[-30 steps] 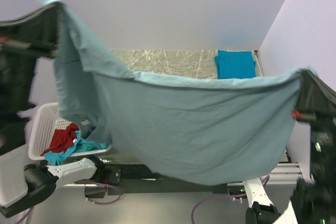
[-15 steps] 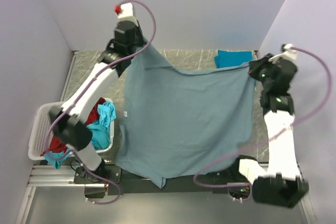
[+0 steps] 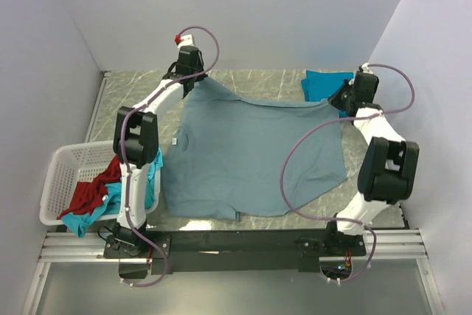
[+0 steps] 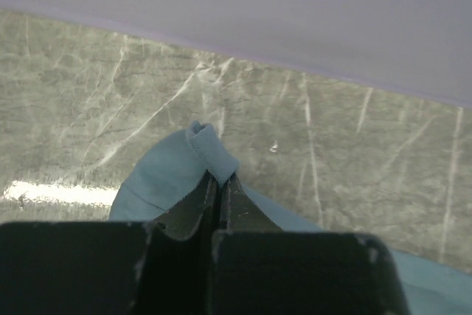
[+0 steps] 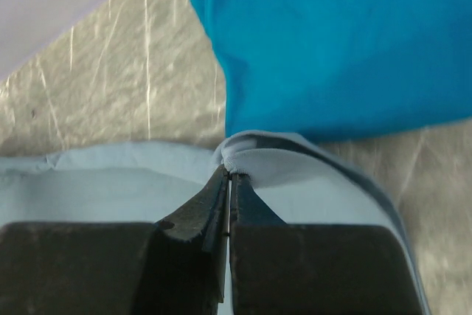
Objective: Fold and stack the t-shirts
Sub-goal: Flatten the tshirt out
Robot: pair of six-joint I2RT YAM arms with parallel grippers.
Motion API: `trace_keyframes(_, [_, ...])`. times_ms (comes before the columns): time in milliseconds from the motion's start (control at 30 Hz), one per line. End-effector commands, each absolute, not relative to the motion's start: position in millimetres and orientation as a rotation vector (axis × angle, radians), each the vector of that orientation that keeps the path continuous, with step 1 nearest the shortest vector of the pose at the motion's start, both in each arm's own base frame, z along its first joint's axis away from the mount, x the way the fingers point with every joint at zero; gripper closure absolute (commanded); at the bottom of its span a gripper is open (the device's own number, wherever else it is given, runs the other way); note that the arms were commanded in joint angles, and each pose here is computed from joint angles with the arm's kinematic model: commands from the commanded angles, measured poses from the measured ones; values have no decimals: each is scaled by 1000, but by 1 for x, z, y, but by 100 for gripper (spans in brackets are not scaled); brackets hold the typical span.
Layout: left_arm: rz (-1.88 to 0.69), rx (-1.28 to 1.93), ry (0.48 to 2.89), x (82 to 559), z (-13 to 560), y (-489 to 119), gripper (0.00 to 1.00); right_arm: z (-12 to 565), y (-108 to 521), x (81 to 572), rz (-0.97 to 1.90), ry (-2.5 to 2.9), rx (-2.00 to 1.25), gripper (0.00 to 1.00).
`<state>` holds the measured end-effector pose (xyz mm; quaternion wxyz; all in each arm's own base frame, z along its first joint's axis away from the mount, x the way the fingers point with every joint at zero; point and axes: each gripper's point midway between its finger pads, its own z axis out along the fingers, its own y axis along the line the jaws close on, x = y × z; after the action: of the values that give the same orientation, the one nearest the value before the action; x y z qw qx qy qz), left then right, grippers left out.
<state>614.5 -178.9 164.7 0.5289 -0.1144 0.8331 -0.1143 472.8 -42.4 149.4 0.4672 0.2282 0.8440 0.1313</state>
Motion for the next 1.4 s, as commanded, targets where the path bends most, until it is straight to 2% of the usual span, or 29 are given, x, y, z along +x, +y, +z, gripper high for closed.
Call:
trace_keyframes(0, [-400, -282, 1810, 637, 228, -189, 99, 192, -47, 507, 313, 1957, 474, 100])
trace_keyframes(167, [-398, -303, 1755, 629, 249, -182, 99, 209, -46, 504, 309, 1926, 453, 100])
trace_keyframes(233, [-400, -311, 1697, 616, 281, -174, 99, 222, -44, 496, 307, 1918, 440, 100])
trace_keyframes(333, [-411, -320, 1597, 588, 343, -161, 99, 265, -40, 477, 301, 1853, 413, 100])
trace_keyframes(367, [-414, -322, 1573, 579, 358, -157, 99, 295, -39, 464, 294, 1795, 399, 100])
trace_keyframes(500, [-461, -290, 1394, 512, 463, -137, 99, 365, -37, 419, 283, 1683, 415, 100])
trace_keyframes(567, [-488, -243, 1337, 483, 495, -135, 99, 406, -32, 389, 277, 1603, 386, 100])
trace_keyframes(667, [-533, -208, 1181, 410, 566, -116, 99, 462, -24, 344, 278, 1491, 348, 100])
trace_keyframes(767, [-558, -171, 1071, 354, 610, -103, 99, 508, -16, 299, 276, 1385, 318, 100])
trace_keyframes(967, [-609, -87, 895, 256, 677, -86, 99, 587, 4, 213, 283, 1198, 225, 100])
trace_keyframes(1100, [-644, -22, 813, 204, 707, -81, 99, 613, 10, 173, 262, 1136, 191, 100])
trace_keyframes(1367, [-664, 15, 713, 153, 742, -72, 99, 636, 14, 134, 232, 1063, 169, 100])
